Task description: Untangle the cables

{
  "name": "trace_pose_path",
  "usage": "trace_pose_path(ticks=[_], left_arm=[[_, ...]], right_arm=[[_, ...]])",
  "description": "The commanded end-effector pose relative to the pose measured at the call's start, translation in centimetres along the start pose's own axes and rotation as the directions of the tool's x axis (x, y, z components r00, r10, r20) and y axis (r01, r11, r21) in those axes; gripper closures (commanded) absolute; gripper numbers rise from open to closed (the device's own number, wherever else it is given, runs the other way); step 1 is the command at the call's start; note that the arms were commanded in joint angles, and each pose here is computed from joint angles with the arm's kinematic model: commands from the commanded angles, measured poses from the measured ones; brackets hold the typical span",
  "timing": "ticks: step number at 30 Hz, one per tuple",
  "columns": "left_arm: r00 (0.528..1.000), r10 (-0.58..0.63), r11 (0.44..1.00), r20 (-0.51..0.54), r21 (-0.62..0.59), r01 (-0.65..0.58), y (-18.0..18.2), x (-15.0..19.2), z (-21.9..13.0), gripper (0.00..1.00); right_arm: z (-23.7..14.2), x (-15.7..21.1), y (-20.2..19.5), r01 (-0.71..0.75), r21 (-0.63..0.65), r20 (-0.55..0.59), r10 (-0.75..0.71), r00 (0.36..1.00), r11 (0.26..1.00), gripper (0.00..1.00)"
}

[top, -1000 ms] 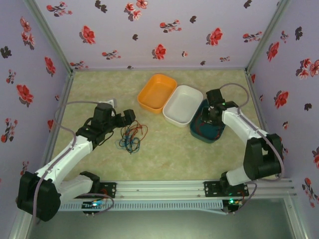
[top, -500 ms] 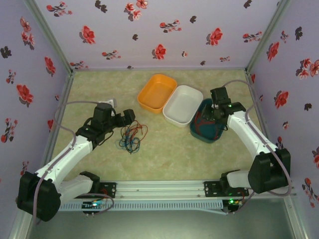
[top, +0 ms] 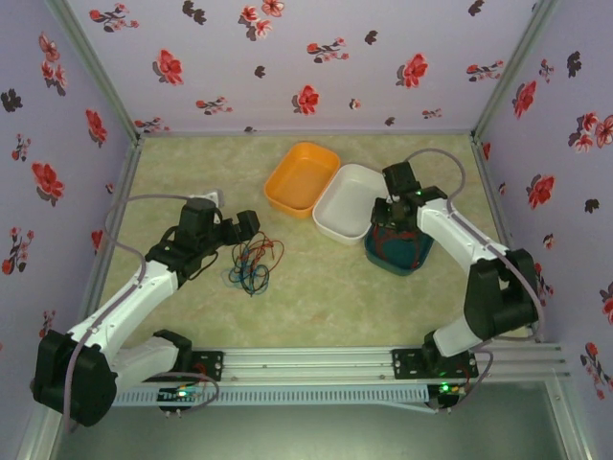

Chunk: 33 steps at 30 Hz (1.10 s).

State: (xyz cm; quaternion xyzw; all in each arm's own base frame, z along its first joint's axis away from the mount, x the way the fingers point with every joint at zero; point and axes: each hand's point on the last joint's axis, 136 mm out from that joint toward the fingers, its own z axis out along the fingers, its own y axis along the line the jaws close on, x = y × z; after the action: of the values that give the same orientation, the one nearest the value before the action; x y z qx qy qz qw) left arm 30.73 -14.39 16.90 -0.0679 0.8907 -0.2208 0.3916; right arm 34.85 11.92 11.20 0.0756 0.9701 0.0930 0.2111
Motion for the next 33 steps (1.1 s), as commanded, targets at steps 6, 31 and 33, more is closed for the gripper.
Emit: trace_pose_path(ticks=[6,31,33], left_arm=[[1.0,0.01,1.0,0.021,-0.021,-0.01,0.2,-0.9,-0.1,0.0],[1.0,0.001,0.999,0.01,-0.032,-0.001,0.5,-0.5,0.3,0.0],[1.0,0.0,1.0,0.009,-0.031,0.001,0.5,-0.5,0.2,0.0]], right_arm=[[1.4,-1.3,0.8,0.021,-0.013,0.005,-0.021,1.0,1.0,0.76],[4.5,0.9,-1.9,-0.035,0.038,-0.061,0.037,0.997,0.999,1.0],[4.9,1.2,-2.1,-0.038,0.042,-0.07,0.041,0.997,0.998,1.0]])
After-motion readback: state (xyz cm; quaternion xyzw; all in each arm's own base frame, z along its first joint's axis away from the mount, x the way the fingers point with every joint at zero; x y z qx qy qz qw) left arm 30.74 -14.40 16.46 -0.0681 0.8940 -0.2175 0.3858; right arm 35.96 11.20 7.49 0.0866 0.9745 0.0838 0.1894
